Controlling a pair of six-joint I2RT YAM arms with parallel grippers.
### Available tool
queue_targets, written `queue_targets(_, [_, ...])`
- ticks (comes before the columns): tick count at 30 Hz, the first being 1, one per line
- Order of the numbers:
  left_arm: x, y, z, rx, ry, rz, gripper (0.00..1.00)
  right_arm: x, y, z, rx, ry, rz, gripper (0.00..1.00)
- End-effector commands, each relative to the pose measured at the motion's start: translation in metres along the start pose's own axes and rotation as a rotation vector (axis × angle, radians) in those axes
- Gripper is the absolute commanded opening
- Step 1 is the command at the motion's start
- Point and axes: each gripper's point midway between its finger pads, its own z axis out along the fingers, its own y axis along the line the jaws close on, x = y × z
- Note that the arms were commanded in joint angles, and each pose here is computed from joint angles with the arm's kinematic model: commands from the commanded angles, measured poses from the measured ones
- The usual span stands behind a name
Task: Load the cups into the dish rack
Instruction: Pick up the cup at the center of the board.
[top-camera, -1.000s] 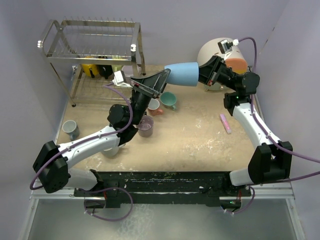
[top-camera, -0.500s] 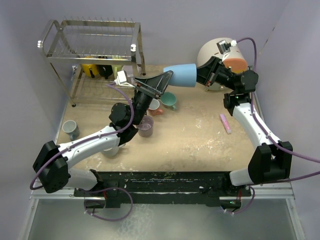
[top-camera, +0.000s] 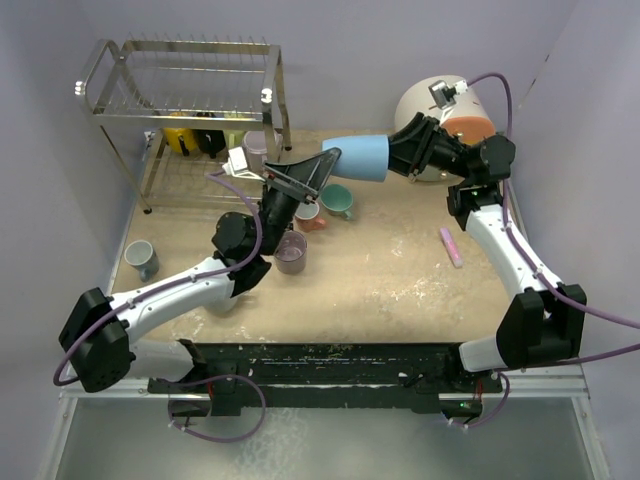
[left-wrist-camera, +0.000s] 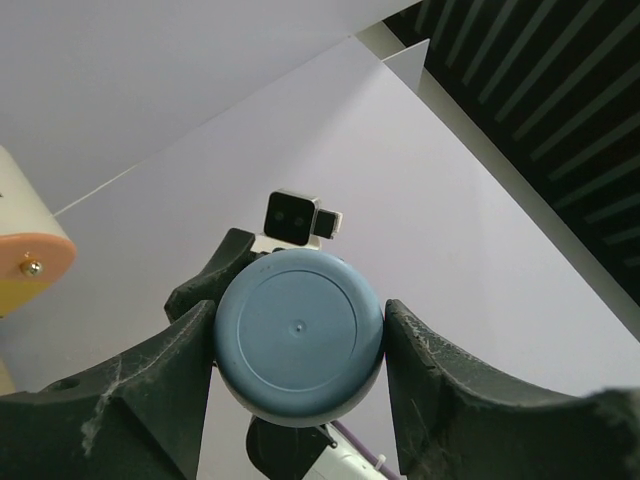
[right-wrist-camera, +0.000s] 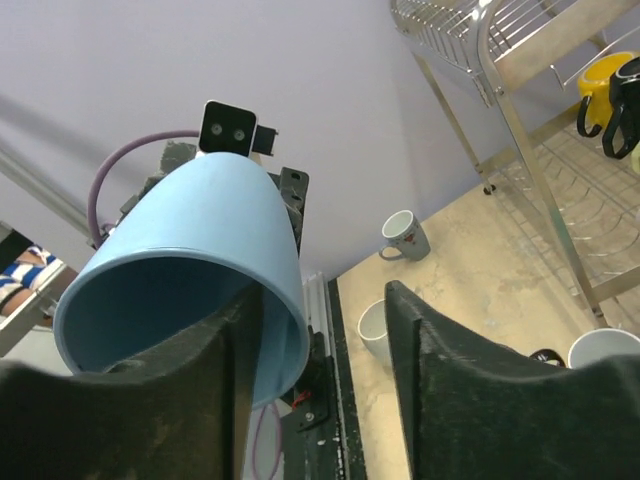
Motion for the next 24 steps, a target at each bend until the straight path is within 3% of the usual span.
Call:
queue_targets(1, [-0.024, -0.04, -0.011, 0.114, -0.065, 0.01, 0.0, -0.001, 0.029, -0.002, -0.05, 0.043, -0.151, 0.61])
queue_targets(4, [-0.03, -0.043, -0.018, 0.117, -0.075, 0.038, 0.0, 0.004, 0.031, -0.005, -0.054, 0.071, -0.184, 0.71])
queue_targets(8, [-0.036, -0.042, -0.027, 0.094, -0.078, 0.087, 0.0, 0.01, 0.032, -0.01, -0.052, 0.105, -0.255, 0.75])
queue_targets(15, [-0.042, -0.022, -0.045, -0.004, -0.044, 0.179, 0.0, 0.023, 0.035, -0.023, -0.06, 0.169, -0.397, 0.77])
queue_targets(24, [-0.04, 0.0, -0.064, -0.109, 0.069, 0.355, 0.0, 0.051, 0.002, -0.044, 0.013, 0.257, -0.508, 0.79])
